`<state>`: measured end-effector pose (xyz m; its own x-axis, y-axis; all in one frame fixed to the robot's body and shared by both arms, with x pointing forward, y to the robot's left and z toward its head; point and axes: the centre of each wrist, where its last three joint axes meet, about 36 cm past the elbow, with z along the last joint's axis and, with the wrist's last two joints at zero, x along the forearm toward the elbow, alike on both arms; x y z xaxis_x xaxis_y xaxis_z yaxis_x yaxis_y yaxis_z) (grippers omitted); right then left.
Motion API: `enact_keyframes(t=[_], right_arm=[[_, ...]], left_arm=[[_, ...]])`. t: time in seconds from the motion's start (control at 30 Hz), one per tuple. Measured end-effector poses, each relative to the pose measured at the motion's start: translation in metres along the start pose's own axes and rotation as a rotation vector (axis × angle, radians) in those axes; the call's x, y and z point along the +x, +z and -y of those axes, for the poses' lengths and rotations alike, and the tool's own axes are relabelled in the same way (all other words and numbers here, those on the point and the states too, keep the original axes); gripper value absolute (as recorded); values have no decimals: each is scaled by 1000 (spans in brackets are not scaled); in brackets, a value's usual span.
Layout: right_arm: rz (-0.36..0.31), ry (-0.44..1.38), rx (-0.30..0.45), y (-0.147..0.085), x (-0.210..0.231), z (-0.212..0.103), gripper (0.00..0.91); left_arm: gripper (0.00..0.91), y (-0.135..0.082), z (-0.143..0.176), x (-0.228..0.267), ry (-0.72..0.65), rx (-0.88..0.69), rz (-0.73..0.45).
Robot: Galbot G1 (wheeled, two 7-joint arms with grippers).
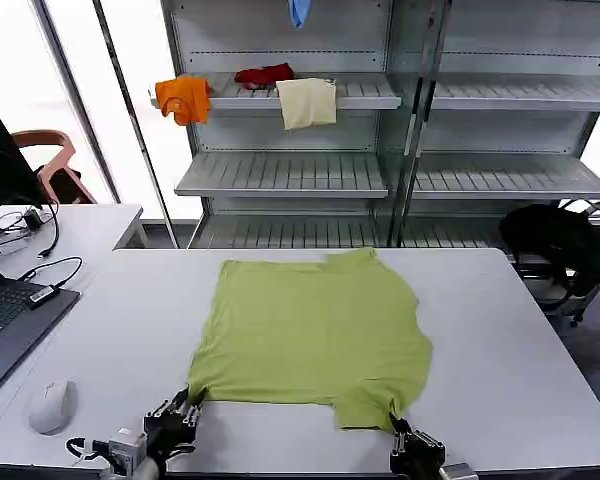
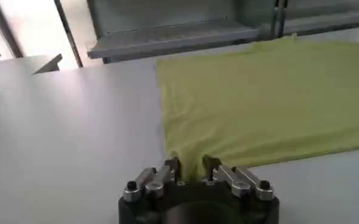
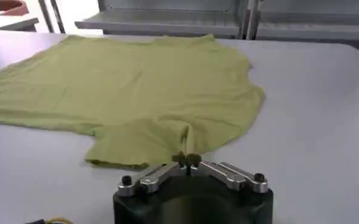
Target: Fold and organize the clothes.
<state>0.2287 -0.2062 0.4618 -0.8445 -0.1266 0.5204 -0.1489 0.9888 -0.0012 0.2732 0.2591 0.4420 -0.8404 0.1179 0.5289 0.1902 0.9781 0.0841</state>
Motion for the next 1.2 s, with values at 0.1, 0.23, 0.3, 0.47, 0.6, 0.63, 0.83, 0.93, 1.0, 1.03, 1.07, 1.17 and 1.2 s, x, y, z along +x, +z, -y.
enact_keyframes(t=[0.1, 0.23, 0.3, 0.47, 0.6, 0.63, 0.83, 0.93, 1.0, 1.03, 1.07, 1.17, 1.2], right_arm=[[13, 1, -8, -4, 3, 2, 0], [40, 4, -24, -12, 4, 6, 0], [52, 7, -30, -15, 4, 7, 0], [91, 7, -42, -23, -3, 8, 0], [123, 6, -53, -30, -15, 8, 0], [133, 6, -55, -32, -19, 8, 0], [189, 12, -68, -46, -42, 11, 0], [211, 16, -71, -53, -55, 14, 0], [224, 19, -72, -58, -63, 16, 0], [229, 21, -72, -60, -67, 17, 0], [235, 22, -73, -62, -72, 19, 0], [247, 25, -74, -68, -86, 22, 0], [249, 25, -74, -70, -90, 23, 0]], left_arm=[[0, -2, 1, 3, 6, 3, 5], [0, -8, 2, 7, 11, 14, 30], [0, -13, 1, 9, 12, 22, 48], [0, -22, -2, 9, 10, 38, 82], [0, -30, -3, 6, 14, 54, 106], [0, -32, -3, 4, 15, 57, 113], [0, -39, 1, -10, 15, 75, 141], [0, -43, 4, -19, 10, 84, 156], [0, -46, 5, -25, 7, 87, 165], [0, -48, 6, -28, 3, 87, 170], [0, -50, 6, -32, 0, 87, 174], [0, -54, 6, -42, -15, 90, 183], [0, -55, 6, -46, -20, 91, 184]])
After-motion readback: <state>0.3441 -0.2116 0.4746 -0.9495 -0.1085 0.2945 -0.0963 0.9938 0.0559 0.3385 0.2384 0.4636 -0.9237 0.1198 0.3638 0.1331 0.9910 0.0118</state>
